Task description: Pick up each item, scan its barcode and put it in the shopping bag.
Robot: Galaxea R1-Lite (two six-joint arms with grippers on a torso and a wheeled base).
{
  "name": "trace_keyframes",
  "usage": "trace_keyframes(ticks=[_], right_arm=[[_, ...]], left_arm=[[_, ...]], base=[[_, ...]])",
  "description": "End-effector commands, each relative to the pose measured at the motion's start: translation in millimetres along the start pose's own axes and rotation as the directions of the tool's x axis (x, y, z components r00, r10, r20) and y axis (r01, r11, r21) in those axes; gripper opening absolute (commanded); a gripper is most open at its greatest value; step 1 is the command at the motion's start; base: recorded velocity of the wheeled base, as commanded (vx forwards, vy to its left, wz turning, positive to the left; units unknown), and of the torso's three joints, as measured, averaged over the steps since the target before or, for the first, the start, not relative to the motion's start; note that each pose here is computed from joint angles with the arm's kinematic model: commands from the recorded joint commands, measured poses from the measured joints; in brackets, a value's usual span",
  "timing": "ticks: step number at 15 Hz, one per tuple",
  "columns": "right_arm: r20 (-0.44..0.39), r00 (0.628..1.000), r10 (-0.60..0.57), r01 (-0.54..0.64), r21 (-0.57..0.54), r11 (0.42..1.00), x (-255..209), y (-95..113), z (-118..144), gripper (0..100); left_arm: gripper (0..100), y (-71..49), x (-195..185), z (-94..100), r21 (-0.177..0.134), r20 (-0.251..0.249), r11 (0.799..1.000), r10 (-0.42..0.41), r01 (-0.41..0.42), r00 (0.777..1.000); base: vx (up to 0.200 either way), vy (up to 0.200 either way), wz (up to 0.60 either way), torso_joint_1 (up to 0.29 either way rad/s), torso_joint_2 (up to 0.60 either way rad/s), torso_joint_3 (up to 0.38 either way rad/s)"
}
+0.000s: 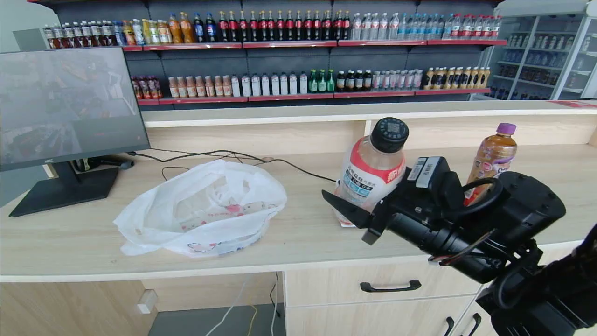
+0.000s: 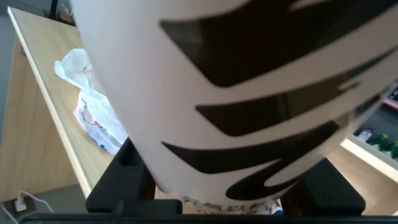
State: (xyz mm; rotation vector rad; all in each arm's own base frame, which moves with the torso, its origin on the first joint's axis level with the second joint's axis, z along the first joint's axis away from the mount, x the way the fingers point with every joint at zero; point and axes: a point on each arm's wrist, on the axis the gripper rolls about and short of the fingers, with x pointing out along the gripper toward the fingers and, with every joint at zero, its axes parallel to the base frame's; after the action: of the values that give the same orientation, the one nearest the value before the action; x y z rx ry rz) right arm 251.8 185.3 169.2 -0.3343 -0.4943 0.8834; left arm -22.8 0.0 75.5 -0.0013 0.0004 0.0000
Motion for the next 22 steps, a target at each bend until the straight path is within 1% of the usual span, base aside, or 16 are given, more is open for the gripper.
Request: trace_keyframes(ticks=[1, 2, 3, 4, 5, 6, 7, 9, 10, 11, 13, 14, 16, 17, 19, 22], right_arm=[[-0.013, 0.999, 0.032, -0.033, -0.092, 0.995, 18.6, -3.1, -29.1, 0], [-0.024, 0.998, 0.052, -0.054, -0.115, 0.992, 14.1, -13.3, -39.6, 0], [-0.03, 0.998, 0.049, -0.053, -0.133, 0.99, 10.5, -21.1, -43.8, 0], [-0.042, 0.999, 0.008, -0.016, -0.203, 0.979, 6.1, -41.2, -52.7, 0], [0.026, 0.999, -0.019, 0.025, -0.264, 0.964, 18.4, -59.9, -46.6, 0], [0.059, 0.998, -0.012, 0.028, -0.28, 0.96, 24.5, -64.5, -43.4, 0], [0.095, 0.995, 0.037, -0.005, -0.32, 0.948, 30.9, -66.9, -44.0, 0], [0.064, 0.994, 0.086, -0.053, -0.397, 0.916, 28.3, -66.6, -64.8, 0], [0.069, 0.99, 0.126, -0.082, -0.449, 0.89, 24.5, -72.1, -69.3, 0], [0.068, 0.985, 0.159, -0.102, -0.515, 0.851, 15.7, -84.3, -74.4, 0], [0.07, 0.972, 0.225, -0.139, -0.605, 0.784, 2.5, -99.3, -81.1, 0], [0.073, 0.966, 0.248, -0.151, -0.619, 0.771, 1.1, -99.7, -82.2, 0], [0.086, 0.958, 0.274, -0.166, -0.613, 0.773, 9.8, -89.8, -84.3, 0], [0.083, 0.955, 0.284, -0.173, -0.622, 0.763, 10.3, -87.9, -88.7, 0], [0.07, 0.958, 0.279, -0.165, -0.659, 0.734, 6.3, -89.7, -92.9, 0], [0.071, 0.954, 0.291, -0.172, -0.665, 0.726, 8.4, -91.0, -101.0, 0]], left_arm=[[100, 0.0, 0.0, 0.0, 0.0, 0.0, 1.0, 0.0, 0.0, 1.0], [100, 0.0, 0.0, 0.0, 0.0, 0.0, 1.0, 0.0, 0.0, 1.0], [100, 0.0, 0.0, 0.0, 0.0, 0.0, 1.0, 0.0, 0.0, 1.0], [100, 0.0, 0.0, 0.0, 0.0, 0.0, 1.0, 0.0, 0.0, 1.0], [100, 0.0, 0.0, 0.0, 0.0, 0.0, 1.0, 0.0, 0.0, 1.0], [100, 0.0, 0.0, 0.0, 0.0, 0.0, 1.0, 0.0, 0.0, 1.0], [100, 0.0, 0.0, 0.0, 0.0, 0.0, 1.0, 0.0, 0.0, 1.0], [100, 0.0, 0.0, 0.0, 0.0, 0.0, 1.0, 0.0, 0.0, 1.0], [100, 0.0, 0.0, 0.0, 0.0, 0.0, 1.0, 0.0, 0.0, 1.0], [100, 0.0, 0.0, 0.0, 0.0, 0.0, 1.0, 0.0, 0.0, 1.0], [100, 0.0, 0.0, 0.0, 0.0, 0.0, 1.0, 0.0, 0.0, 1.0], [100, 0.0, 0.0, 0.0, 0.0, 0.0, 1.0, 0.0, 0.0, 1.0], [100, 0.0, 0.0, 0.0, 0.0, 0.0, 1.0, 0.0, 0.0, 1.0], [100, 0.0, 0.0, 0.0, 0.0, 0.0, 1.0, 0.0, 0.0, 1.0], [100, 0.0, 0.0, 0.0, 0.0, 0.0, 1.0, 0.0, 0.0, 1.0], [100, 0.0, 0.0, 0.0, 0.0, 0.0, 1.0, 0.0, 0.0, 1.0]], base=[[0.0, 0.0, 0.0, 0.0, 0.0, 0.0], [0.0, 0.0, 0.0, 0.0, 0.0, 0.0], [0.0, 0.0, 0.0, 0.0, 0.0, 0.0], [0.0, 0.0, 0.0, 0.0, 0.0, 0.0], [0.0, 0.0, 0.0, 0.0, 0.0, 0.0], [0.0, 0.0, 0.0, 0.0, 0.0, 0.0], [0.0, 0.0, 0.0, 0.0, 0.0, 0.0], [0.0, 0.0, 0.0, 0.0, 0.0, 0.0], [0.0, 0.0, 0.0, 0.0, 0.0, 0.0], [0.0, 0.0, 0.0, 0.0, 0.0, 0.0], [0.0, 0.0, 0.0, 0.0, 0.0, 0.0], [0.0, 0.0, 0.0, 0.0, 0.0, 0.0], [0.0, 0.0, 0.0, 0.0, 0.0, 0.0], [0.0, 0.0, 0.0, 0.0, 0.0, 0.0], [0.0, 0.0, 0.0, 0.0, 0.0, 0.0], [0.0, 0.0, 0.0, 0.0, 0.0, 0.0]])
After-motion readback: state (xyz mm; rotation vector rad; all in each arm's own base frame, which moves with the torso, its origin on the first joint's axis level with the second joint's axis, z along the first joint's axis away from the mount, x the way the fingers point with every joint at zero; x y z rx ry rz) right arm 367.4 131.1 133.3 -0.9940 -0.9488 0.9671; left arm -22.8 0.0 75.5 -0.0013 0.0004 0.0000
